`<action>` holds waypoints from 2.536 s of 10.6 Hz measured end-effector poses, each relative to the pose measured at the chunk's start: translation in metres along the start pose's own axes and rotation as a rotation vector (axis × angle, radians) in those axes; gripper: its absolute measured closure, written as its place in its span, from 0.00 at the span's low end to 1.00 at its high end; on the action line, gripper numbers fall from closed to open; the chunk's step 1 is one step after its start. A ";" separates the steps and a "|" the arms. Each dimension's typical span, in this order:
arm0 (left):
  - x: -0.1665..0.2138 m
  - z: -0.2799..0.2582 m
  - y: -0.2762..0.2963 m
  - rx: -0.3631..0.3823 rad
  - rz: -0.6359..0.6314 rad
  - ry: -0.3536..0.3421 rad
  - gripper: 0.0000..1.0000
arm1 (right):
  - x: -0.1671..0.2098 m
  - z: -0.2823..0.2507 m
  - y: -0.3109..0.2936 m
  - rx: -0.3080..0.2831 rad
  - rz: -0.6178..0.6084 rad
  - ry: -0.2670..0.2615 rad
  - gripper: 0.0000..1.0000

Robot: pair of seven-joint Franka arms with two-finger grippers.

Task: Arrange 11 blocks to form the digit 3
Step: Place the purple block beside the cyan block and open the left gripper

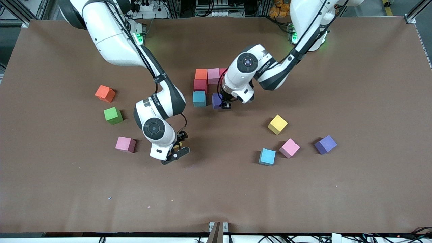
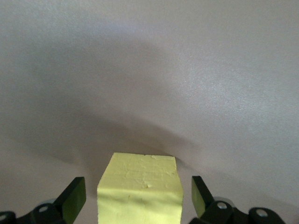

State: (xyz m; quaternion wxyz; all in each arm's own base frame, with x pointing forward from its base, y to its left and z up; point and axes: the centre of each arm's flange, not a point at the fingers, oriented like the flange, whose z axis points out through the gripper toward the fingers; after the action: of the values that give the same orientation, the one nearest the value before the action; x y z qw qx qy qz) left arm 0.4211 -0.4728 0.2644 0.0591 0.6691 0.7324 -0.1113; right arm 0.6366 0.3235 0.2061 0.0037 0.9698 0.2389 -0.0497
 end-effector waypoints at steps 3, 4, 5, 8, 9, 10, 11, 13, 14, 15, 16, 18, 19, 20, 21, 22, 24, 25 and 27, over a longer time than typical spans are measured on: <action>0.001 0.013 -0.008 -0.033 0.036 0.046 0.46 | -0.003 0.013 0.002 -0.001 0.002 -0.019 0.01; -0.001 0.019 -0.014 -0.041 0.063 0.059 0.46 | -0.004 0.016 0.002 -0.001 0.003 -0.023 0.10; -0.007 0.028 -0.023 -0.044 0.084 0.069 0.46 | -0.005 0.016 0.003 -0.001 0.004 -0.024 0.11; -0.017 0.046 -0.032 -0.064 0.106 0.091 0.46 | -0.004 0.013 0.007 0.000 0.028 -0.019 0.38; -0.017 0.051 -0.034 -0.058 0.108 0.095 0.46 | -0.004 0.012 0.007 0.001 0.056 -0.020 0.39; -0.018 0.055 -0.036 -0.054 0.111 0.096 0.46 | -0.004 0.010 0.005 0.003 0.089 -0.024 0.41; -0.020 0.057 -0.036 -0.051 0.112 0.095 0.46 | -0.004 0.007 0.002 0.006 0.113 -0.024 0.41; -0.023 0.061 -0.038 -0.049 0.112 0.095 0.46 | -0.005 0.001 -0.003 0.011 0.130 -0.033 0.41; -0.024 0.064 -0.038 -0.050 0.112 0.099 0.46 | -0.007 -0.002 -0.005 0.012 0.135 -0.048 0.41; -0.025 0.066 -0.040 -0.050 0.114 0.101 0.46 | -0.009 -0.008 -0.007 0.013 0.146 -0.065 0.41; -0.026 0.068 -0.042 -0.049 0.118 0.103 0.46 | -0.013 -0.016 -0.010 0.018 0.148 -0.088 0.41; -0.027 0.071 -0.045 -0.051 0.125 0.109 0.46 | -0.017 -0.029 -0.020 0.040 0.157 -0.106 0.41; -0.028 0.073 -0.045 -0.053 0.128 0.113 0.46 | -0.017 -0.028 -0.021 0.042 0.159 -0.109 0.41; -0.029 0.075 -0.047 -0.055 0.132 0.116 0.46 | -0.018 -0.027 -0.021 0.042 0.159 -0.112 0.41; -0.031 0.077 -0.048 -0.060 0.136 0.121 0.46 | -0.018 -0.026 -0.021 0.042 0.159 -0.114 0.41; -0.032 0.078 -0.049 -0.063 0.138 0.124 0.46 | -0.018 -0.026 -0.021 0.042 0.160 -0.115 0.41; -0.033 0.078 -0.050 -0.067 0.136 0.125 0.47 | -0.019 -0.026 -0.021 0.042 0.160 -0.119 0.41; -0.034 0.078 -0.050 -0.067 0.137 0.125 0.47 | -0.019 -0.026 -0.021 0.042 0.160 -0.119 0.41; -0.035 0.078 -0.051 -0.068 0.137 0.124 0.47 | -0.019 -0.026 -0.021 0.043 0.161 -0.119 0.41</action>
State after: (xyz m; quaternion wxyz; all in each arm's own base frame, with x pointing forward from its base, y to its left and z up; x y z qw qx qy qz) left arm 0.3688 -0.5295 0.2010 0.0439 0.7209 0.6904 -0.0406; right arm 0.6131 0.3340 0.2339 0.0010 0.9811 0.1583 -0.1117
